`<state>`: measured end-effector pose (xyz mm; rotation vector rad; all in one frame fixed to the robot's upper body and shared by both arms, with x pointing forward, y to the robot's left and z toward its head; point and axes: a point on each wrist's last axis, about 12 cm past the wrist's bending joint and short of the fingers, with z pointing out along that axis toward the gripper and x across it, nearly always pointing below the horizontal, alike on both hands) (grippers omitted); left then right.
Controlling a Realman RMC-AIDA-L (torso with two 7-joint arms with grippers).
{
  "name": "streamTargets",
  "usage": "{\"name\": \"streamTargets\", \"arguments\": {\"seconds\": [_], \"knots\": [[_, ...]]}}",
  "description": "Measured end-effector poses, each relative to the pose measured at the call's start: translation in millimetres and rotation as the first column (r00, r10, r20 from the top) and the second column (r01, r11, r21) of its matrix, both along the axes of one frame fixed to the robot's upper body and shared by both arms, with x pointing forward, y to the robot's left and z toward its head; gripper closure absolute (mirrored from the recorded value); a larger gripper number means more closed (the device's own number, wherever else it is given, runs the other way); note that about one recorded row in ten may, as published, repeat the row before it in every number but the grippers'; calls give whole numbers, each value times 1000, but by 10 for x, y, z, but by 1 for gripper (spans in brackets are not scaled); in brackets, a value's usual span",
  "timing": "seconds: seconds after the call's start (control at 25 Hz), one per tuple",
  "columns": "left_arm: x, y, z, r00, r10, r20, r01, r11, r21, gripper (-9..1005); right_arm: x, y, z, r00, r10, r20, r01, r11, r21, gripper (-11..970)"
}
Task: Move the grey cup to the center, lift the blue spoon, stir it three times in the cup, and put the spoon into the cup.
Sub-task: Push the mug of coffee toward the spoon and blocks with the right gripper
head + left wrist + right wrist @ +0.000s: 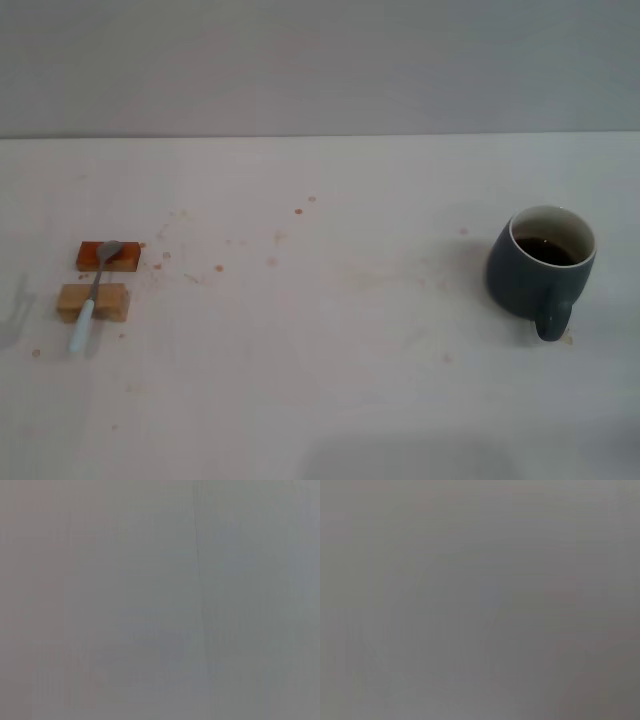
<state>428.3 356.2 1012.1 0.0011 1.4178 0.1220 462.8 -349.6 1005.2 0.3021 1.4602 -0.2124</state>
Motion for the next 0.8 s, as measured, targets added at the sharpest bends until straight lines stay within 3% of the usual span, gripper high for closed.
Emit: {"name": "streamTargets", "arguments": {"seconds": [0.16,0.36,0.8], "knots": [[2,0,7,1000,1,5,-1,1000,0,156,247,22,-21,996,36,-79,-36,999,2,960],[5,-2,10,1000,1,8,-1,1000,0,156,422,113,-15,990,79,-116,-79,997,9,960],[19,-10,19,1000,-3,13,3,1000,1,155,626,304,-66,969,144,-201,-134,989,64,960]]}}
